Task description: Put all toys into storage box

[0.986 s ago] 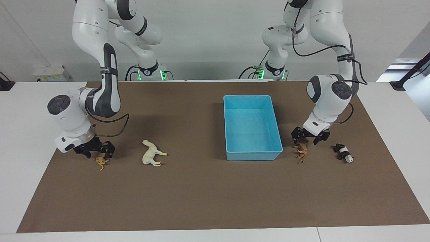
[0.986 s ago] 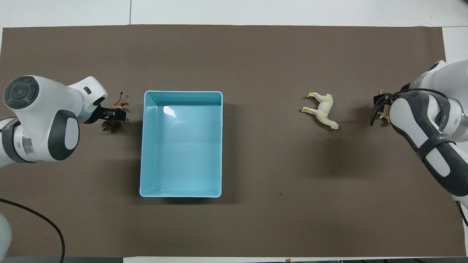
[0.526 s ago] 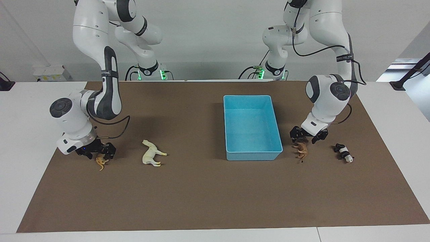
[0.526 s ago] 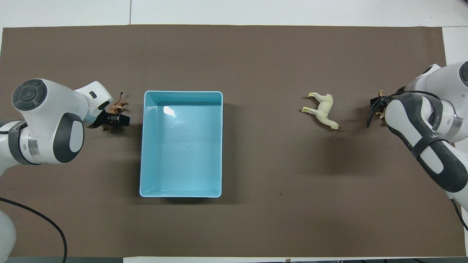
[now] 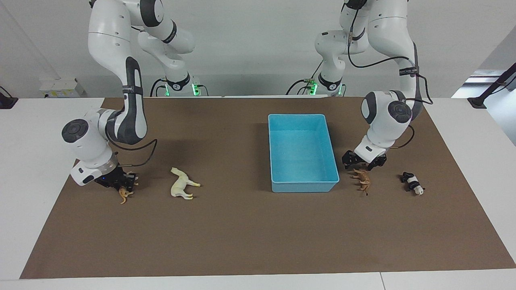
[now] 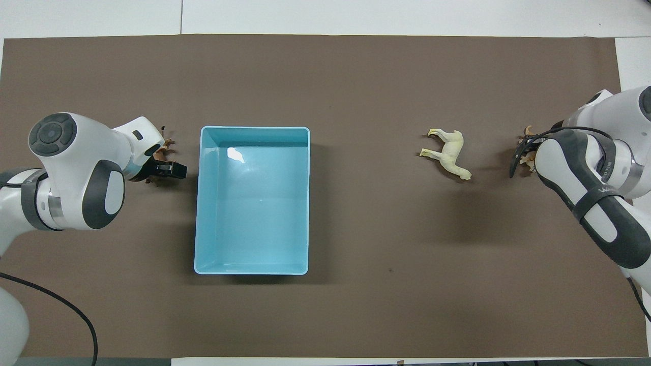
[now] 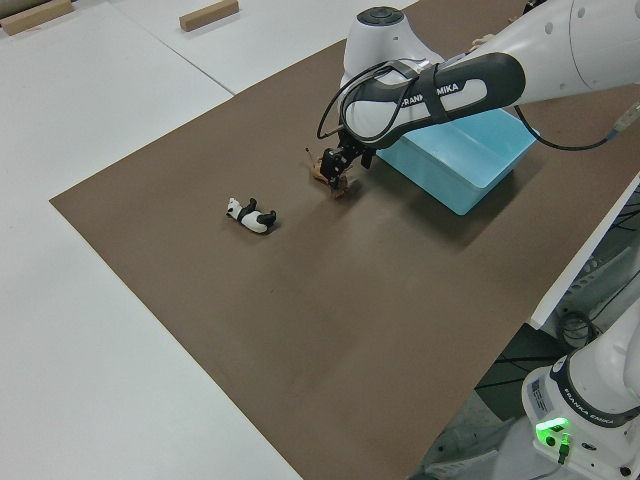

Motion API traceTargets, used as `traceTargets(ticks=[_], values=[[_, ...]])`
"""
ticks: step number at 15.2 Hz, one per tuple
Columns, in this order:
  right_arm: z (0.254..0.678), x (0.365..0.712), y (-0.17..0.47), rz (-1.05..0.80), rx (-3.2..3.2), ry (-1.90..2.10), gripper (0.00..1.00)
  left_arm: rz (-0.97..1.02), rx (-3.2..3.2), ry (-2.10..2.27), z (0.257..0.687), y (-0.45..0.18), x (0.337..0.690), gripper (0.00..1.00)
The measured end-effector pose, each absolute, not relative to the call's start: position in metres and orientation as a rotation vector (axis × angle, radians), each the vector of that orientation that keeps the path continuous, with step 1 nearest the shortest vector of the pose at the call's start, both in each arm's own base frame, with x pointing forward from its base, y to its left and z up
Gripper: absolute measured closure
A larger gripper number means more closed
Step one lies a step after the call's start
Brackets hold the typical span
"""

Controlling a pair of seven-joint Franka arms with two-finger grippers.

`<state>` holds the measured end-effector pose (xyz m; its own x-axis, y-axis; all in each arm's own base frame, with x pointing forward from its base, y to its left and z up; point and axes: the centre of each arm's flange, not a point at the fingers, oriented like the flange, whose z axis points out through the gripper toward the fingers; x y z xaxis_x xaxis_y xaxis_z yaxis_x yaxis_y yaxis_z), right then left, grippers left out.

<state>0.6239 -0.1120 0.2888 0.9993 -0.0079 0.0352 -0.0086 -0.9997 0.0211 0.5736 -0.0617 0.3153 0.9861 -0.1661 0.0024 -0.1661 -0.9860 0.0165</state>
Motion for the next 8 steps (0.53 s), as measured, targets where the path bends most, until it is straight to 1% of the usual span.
traceTargets(ticks=[2,4,6,8], values=[[0.292,0.625,-0.112,0.035,3.123,-0.013,0.63,0.011,3.115,-0.255,0.315,-0.060,0.574,0.00],[0.310,0.631,-0.110,-0.001,3.131,-0.007,0.63,0.012,3.116,-0.250,0.314,-0.058,0.574,0.00],[0.350,0.640,-0.104,-0.025,3.140,0.011,0.63,0.037,3.123,-0.258,0.313,-0.057,0.575,0.00],[0.403,0.642,-0.095,-0.044,3.152,0.025,0.63,0.076,3.128,-0.269,0.310,-0.056,0.579,0.00]])
